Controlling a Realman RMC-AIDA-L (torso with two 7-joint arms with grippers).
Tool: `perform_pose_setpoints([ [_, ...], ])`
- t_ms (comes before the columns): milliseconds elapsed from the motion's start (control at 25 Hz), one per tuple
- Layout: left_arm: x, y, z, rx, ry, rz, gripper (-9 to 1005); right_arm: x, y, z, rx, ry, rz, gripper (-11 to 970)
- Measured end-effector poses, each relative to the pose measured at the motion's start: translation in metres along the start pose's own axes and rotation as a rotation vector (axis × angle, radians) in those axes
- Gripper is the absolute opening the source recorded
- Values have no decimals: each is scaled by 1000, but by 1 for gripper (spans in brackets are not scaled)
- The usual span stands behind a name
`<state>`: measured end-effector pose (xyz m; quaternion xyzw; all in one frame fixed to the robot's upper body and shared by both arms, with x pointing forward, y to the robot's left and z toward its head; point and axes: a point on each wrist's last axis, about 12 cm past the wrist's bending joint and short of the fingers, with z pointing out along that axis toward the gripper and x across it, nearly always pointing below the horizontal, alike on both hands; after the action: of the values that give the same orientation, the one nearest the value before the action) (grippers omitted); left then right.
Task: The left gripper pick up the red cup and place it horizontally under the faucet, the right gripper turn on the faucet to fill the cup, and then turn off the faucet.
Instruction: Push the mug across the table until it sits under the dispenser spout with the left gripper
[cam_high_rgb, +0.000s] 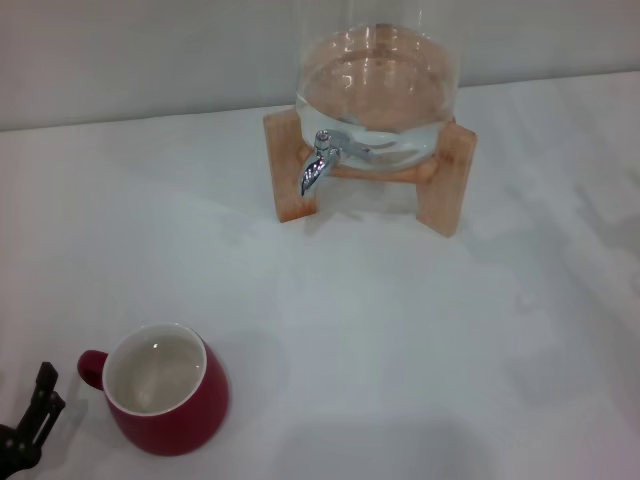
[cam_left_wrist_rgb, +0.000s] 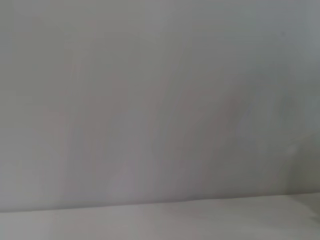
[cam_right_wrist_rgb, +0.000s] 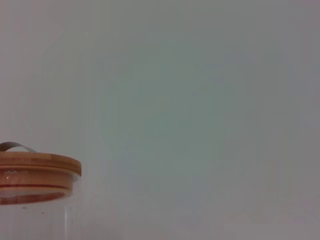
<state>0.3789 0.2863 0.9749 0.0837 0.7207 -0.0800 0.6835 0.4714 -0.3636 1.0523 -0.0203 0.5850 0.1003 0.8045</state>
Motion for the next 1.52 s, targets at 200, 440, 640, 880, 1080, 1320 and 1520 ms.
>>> perform_pose_setpoints([
  [200, 0, -3, 0, 19, 2, -3, 879, 0, 0, 0, 0, 1, 0, 860],
  [440, 0, -6, 1, 25, 0, -7, 879, 0, 0, 0, 0, 1, 0, 860],
  [640, 0, -6, 1, 27, 0, -7, 879, 0, 0, 0, 2, 3, 0, 859],
  [880, 1, -9, 0, 39, 6, -7, 879, 0, -1, -2, 5, 5, -1, 859],
  [1080, 2, -11, -1, 48, 9, -8, 879, 0, -1, -3, 6, 6, -1, 859],
  [1320, 2, -12, -3, 42, 10, -3, 879, 1, 0, -3, -1, 9, 0, 859],
  [1520, 2, -14, -4, 49, 12, -3, 879, 1, 0, -3, -2, 9, 0, 859],
])
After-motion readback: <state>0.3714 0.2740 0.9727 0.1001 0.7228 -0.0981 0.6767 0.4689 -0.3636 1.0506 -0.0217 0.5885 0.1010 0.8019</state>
